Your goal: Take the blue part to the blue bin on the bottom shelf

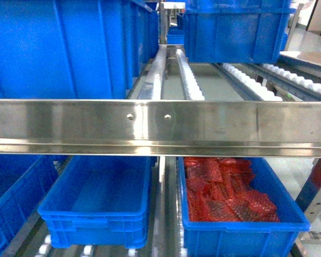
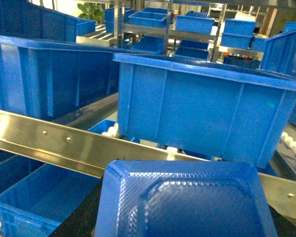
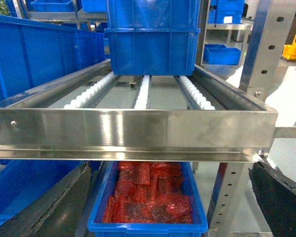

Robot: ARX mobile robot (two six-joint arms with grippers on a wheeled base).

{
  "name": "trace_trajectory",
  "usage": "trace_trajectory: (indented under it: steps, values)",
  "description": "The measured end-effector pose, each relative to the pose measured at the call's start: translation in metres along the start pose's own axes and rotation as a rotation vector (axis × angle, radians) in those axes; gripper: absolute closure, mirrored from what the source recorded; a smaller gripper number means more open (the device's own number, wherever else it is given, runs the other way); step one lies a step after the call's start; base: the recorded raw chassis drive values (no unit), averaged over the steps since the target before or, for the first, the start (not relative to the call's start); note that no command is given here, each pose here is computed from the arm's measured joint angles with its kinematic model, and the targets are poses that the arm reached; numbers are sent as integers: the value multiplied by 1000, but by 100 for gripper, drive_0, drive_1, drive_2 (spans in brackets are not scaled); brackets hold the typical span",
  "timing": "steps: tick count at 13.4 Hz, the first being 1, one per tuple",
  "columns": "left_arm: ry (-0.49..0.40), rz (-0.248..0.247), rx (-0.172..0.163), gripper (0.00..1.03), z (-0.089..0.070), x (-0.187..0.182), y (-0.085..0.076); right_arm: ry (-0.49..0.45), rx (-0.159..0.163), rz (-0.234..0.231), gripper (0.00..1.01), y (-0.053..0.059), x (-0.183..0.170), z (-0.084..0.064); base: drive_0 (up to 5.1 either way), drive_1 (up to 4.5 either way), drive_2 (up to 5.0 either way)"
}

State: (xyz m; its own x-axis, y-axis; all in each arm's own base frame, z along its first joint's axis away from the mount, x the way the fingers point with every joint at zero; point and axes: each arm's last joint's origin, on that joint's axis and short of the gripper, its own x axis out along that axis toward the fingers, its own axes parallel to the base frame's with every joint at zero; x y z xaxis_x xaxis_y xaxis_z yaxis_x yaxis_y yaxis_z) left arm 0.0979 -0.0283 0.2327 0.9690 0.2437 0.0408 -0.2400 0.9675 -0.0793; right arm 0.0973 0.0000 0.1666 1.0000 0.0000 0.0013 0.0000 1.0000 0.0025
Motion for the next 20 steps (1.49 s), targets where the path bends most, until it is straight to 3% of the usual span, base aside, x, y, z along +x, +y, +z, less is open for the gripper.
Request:
trace_trajectory:
  steps: [2, 20]
  values:
    - [-2, 6, -2, 60, 0, 0, 0, -2, 0, 3, 3, 0, 0, 0, -476, 110, 365]
    - [-1, 0, 0, 60, 0, 0, 0, 0, 2, 0, 3, 0, 0, 0, 0, 0, 0]
